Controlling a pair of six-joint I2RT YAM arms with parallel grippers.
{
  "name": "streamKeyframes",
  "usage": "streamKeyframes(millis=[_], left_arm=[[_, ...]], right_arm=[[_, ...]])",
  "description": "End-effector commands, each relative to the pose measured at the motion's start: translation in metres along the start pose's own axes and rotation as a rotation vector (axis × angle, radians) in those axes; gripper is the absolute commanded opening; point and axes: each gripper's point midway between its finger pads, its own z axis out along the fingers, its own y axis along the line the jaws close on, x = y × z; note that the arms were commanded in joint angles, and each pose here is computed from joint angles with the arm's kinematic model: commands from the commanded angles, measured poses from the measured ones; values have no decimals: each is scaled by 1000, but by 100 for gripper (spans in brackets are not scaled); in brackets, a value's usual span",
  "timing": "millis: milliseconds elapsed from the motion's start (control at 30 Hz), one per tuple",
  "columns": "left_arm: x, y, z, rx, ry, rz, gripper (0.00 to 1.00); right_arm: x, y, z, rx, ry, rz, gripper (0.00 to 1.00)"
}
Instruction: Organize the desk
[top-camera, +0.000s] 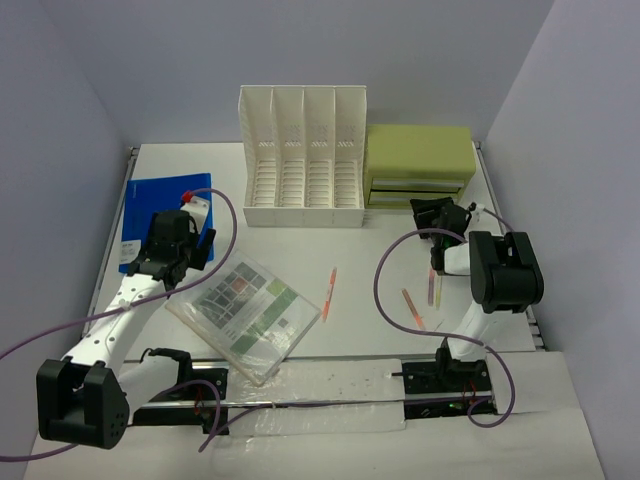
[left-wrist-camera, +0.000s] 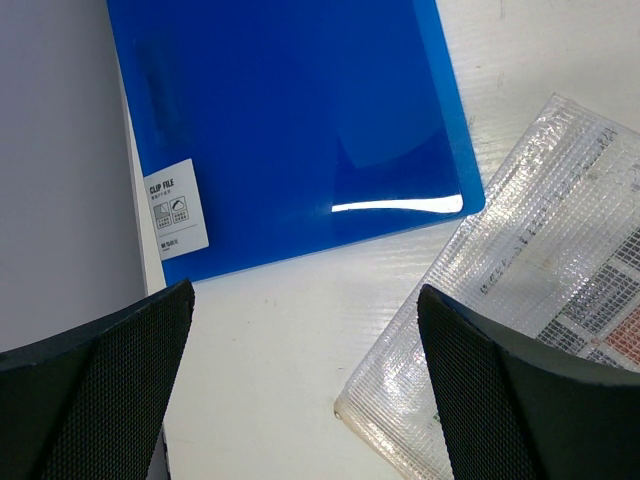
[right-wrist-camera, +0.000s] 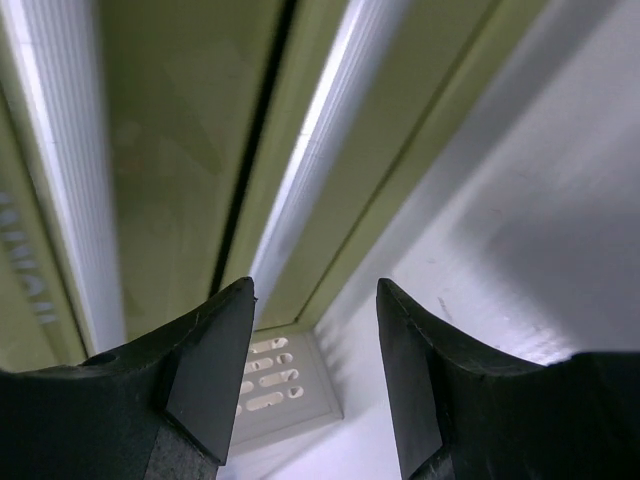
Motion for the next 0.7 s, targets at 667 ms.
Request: streamKeyframes(millis=[667], left_arm=[[-5, 1, 2, -8, -6, 11, 99]], right_arm=[[-17, 24, -2, -188, -59, 80, 61]])
